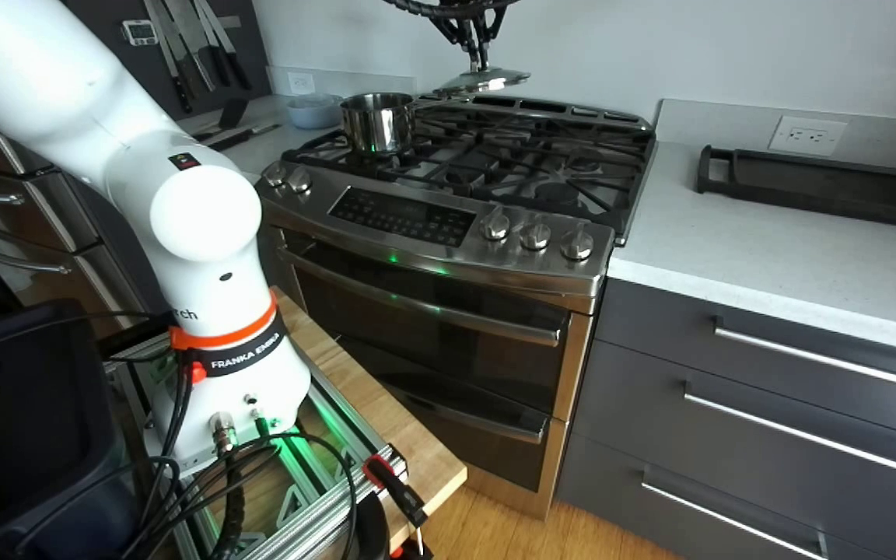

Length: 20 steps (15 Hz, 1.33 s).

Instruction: Remove the lid from the silver pot

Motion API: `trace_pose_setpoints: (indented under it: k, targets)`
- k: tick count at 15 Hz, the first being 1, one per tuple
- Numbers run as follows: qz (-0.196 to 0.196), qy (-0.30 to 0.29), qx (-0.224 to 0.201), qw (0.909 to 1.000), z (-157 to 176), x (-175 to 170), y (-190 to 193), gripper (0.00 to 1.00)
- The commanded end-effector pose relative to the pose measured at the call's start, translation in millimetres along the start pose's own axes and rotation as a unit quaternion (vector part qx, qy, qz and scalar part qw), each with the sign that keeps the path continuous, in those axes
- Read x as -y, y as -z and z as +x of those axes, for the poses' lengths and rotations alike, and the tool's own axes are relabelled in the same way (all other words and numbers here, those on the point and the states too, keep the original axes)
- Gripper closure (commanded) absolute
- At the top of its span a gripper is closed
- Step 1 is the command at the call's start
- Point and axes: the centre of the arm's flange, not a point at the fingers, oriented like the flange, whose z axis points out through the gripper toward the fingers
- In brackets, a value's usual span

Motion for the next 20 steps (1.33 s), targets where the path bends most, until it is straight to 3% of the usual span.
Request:
trace_pose_setpoints:
  k: [1,5,10,20]
  targets:
    - [-0.033,-0.065,0.012,0.9972,-31.2,-4.9,-6.4,0.96]
    - [-0.021,-0.127,-0.014,0.9916,-43.8,-10.2,-35.9,0.96]
    - [-0.013,-0.157,-0.059,0.9858,-55.1,-12.6,-64.9,0.96]
    - [0.028,-0.178,-0.051,0.9822,-53.1,-11.8,-120.6,0.96]
